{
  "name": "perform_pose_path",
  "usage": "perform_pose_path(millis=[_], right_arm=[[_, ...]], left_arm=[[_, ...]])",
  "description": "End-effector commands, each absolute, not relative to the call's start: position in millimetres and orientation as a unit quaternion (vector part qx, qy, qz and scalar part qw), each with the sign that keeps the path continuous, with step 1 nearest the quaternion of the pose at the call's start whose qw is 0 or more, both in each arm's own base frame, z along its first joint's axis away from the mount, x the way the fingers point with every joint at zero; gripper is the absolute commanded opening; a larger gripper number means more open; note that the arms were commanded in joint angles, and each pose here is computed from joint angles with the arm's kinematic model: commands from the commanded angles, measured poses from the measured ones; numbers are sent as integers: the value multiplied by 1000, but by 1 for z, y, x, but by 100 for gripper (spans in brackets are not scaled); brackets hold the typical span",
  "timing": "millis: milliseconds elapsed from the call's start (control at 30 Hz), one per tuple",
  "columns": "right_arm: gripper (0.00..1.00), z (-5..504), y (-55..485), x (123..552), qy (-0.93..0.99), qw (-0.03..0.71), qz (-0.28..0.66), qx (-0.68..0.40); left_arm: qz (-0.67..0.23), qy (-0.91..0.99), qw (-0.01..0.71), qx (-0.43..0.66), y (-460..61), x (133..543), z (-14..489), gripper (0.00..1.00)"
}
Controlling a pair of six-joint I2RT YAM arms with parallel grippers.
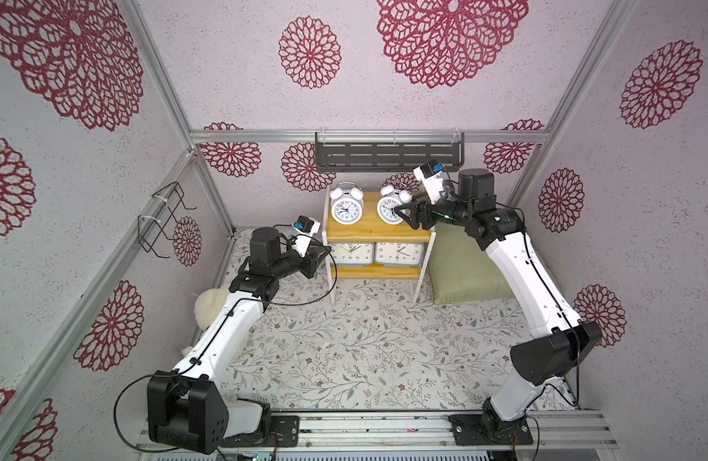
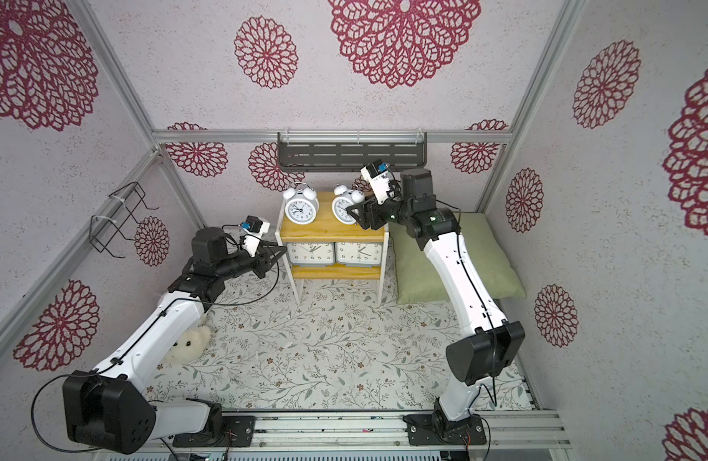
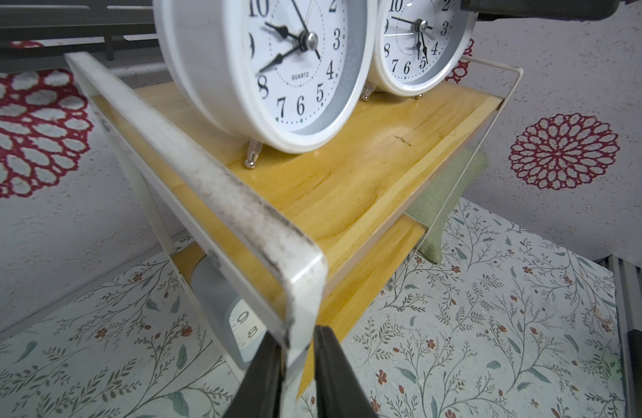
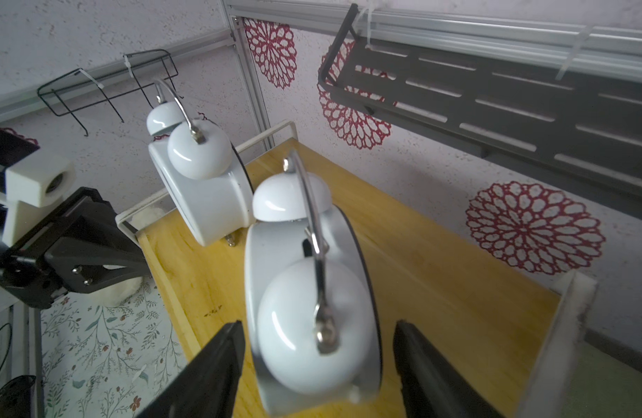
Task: Place the alarm clocks on the shelf by style
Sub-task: Place the alarm on the shelf.
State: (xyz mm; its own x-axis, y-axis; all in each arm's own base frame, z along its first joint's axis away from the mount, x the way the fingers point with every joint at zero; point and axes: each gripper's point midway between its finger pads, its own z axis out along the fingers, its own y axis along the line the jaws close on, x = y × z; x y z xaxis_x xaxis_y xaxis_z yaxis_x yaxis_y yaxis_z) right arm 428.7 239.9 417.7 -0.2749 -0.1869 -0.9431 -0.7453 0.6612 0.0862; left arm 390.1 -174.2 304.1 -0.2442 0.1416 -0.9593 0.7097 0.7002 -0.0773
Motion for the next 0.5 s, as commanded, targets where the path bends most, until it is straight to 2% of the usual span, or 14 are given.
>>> perform_pose_path(millis=[0,467], right_arm=[[75,443,238,424,729,543,271,-317],[78,436,217,419,741,565,216,-292]], left_arm=[[-270,738,542,297,-177,390,309,23],[-270,738,542,298,-177,390,309,23]])
